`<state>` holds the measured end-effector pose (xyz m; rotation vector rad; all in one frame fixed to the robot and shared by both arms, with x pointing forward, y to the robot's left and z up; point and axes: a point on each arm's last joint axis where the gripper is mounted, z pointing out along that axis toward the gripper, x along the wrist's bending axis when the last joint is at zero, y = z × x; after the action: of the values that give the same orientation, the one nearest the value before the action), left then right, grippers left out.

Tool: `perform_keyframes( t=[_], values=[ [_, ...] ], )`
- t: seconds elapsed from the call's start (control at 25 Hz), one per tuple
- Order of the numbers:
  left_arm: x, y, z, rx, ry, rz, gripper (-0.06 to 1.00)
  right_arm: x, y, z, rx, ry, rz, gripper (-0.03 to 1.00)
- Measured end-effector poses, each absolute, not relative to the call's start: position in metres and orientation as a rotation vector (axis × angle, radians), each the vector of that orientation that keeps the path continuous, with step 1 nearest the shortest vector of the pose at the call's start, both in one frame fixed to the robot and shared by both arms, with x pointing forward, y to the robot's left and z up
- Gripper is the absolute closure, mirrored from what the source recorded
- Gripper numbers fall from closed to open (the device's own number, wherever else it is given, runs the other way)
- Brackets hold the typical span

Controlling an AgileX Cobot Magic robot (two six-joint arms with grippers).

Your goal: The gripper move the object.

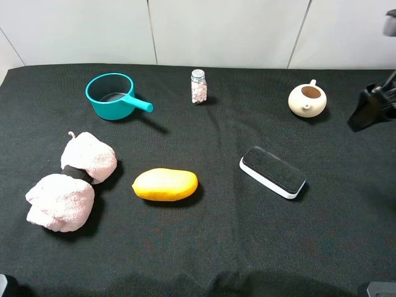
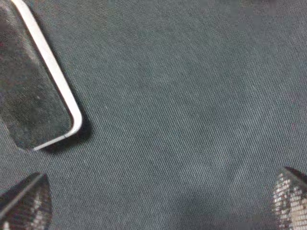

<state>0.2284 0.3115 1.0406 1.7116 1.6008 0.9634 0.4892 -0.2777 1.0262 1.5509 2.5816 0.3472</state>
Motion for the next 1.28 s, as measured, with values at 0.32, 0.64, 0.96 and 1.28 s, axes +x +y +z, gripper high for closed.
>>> perform_keyframes(
  t=[0.32,0.64,0.96,1.28],
  values=[
    [0.228,0.312,1.041,1.712,1.601,0.963,0.18,0.496,-0.236,1.01,1.398,2.687,0.352,0.27],
    [0.228,0.312,1.041,1.712,1.601,0.963,0.18,0.491,-0.201,1.0,1.329,2.765,0.341,0.27],
    [0.228,0.312,1.041,1.712,1.601,0.963,0.18,0.479,-0.172,0.999,1.319,2.789,0.357,0.27],
    [0.228,0.312,1.041,1.712,1.601,0.963,0.18,0.461,-0.148,0.989,1.397,2.759,0.36,0.27]
  ],
)
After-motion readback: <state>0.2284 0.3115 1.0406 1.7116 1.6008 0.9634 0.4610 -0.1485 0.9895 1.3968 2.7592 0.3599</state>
